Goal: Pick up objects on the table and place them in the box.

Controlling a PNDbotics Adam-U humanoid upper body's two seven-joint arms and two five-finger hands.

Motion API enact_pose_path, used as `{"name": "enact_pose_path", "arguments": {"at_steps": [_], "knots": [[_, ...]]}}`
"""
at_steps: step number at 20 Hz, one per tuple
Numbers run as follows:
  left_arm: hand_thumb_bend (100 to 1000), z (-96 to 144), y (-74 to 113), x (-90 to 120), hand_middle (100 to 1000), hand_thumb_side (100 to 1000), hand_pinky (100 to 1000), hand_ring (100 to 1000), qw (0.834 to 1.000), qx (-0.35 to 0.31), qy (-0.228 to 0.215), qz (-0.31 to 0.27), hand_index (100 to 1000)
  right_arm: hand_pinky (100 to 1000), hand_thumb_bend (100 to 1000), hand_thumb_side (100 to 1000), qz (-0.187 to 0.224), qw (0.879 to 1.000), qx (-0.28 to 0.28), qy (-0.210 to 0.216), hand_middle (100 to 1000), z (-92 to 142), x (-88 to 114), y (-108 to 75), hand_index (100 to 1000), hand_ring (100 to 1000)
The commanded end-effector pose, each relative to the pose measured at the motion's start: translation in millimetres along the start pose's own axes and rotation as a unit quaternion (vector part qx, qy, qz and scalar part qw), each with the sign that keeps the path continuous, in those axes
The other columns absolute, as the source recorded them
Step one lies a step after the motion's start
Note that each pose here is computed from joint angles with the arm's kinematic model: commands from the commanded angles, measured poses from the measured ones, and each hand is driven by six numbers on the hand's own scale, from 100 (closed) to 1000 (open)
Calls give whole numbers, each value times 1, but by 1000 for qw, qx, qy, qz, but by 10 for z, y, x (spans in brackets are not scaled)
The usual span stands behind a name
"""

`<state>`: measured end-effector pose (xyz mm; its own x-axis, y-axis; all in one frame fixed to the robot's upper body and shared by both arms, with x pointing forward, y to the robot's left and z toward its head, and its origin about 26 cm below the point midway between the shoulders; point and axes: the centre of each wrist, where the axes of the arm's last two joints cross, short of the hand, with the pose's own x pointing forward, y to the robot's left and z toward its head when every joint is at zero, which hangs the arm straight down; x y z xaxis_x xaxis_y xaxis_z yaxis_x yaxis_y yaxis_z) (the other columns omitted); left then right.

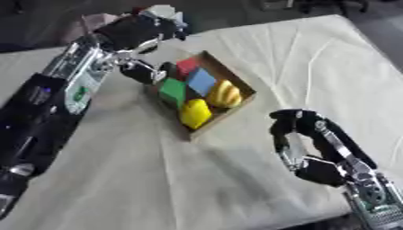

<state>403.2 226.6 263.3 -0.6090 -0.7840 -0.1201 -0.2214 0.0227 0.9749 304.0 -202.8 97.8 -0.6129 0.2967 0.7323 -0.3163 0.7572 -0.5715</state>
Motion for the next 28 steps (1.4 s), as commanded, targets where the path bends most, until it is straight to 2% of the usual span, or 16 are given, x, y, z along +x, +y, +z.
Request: {"name": "enact_pose_path", "arguments": {"at_steps": [1,3,4,5,6,12,16,20,28], "knots": [[142,347,374,-41,785,245,757,723,998,66,14,19,875,635,100,364,13,1000,-12,-2,587,4,21,-82,795,647],[146,579,405,-12,780,300,750,715,993,99,25,53,873,635,100,361,17,1000,-19,1,592,17,15,-105,803,651],[146,681,403,12,780,300,750,715,990,115,31,72,873,635,100,361,20,1000,-23,2,592,23,12,-117,803,651],[156,781,374,33,775,346,745,710,986,132,40,96,871,635,100,396,22,999,-29,5,597,33,8,-133,808,654],[146,869,338,57,773,373,742,707,981,148,49,118,872,634,100,363,24,999,-35,7,598,43,4,-147,812,655],[100,1247,-84,197,757,467,733,690,938,221,121,240,865,635,100,368,38,996,-73,21,614,95,-14,-231,831,668],[100,1336,-386,292,750,533,724,681,901,253,166,312,864,637,100,376,38,994,-99,29,635,111,-24,-247,849,685],[100,1358,-595,407,746,582,719,674,873,263,182,367,866,636,100,387,35,991,-126,36,659,114,-34,-250,860,696],[100,1362,-901,566,731,649,707,652,838,259,206,434,865,632,100,403,29,982,-180,51,669,125,-52,-266,863,700]]}}
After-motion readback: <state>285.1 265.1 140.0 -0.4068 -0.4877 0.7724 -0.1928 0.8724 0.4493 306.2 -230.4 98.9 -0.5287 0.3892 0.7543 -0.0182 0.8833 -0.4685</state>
